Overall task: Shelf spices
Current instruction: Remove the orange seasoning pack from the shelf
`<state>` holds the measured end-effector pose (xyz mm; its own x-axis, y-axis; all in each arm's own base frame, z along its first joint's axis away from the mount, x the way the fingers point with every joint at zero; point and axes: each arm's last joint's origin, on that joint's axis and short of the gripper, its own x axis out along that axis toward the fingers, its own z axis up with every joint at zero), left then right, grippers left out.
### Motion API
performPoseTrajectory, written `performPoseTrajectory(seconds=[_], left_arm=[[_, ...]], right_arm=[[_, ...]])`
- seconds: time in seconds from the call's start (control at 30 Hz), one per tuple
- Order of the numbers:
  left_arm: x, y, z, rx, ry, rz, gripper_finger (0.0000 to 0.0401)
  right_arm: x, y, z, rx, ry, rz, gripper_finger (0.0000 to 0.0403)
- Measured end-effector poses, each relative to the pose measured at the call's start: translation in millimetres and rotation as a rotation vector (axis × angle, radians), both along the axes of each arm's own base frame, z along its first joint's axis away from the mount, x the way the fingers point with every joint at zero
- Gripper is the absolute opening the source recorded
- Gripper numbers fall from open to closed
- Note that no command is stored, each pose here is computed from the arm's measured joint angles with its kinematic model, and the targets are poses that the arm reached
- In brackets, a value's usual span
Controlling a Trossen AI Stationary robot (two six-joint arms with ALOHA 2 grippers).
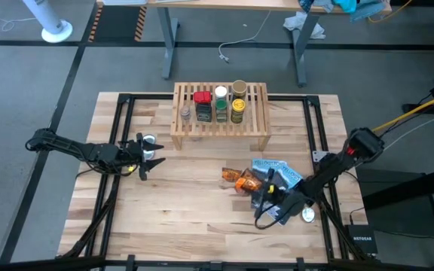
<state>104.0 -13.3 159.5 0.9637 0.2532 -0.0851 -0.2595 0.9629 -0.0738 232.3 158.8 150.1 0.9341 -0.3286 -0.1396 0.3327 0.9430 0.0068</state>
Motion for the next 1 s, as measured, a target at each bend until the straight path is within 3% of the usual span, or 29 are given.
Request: performPoseTrajectory(seconds=[0.17, 0.37, 0.7, 1.0], left_arm=[[0.0, 0.0, 0.0, 0.0, 0.0, 0.0, 0.0241], [0.0, 0.0, -0.1, 0.0, 0.0, 0.0, 0.0241], [0.0, 0.0, -0.1, 0.0, 0.0, 0.0, 0.0241], [0.0, 0.0, -0.2, 0.0, 0.001, 0.0, 0.0241]], right_arm=[[7.3, 6.7, -9.2, 0.087, -0.004, 0.017, 0.0053], [17.8, 15.3, -15.5, 0.101, -0.001, 0.012, 0.0053], [35.2, 21.0, -34.1, 0.048, 0.09, 0.018, 0.0053], [42.9, 0.7, -49.0, -0.051, 0.258, -0.017, 0.0053]])
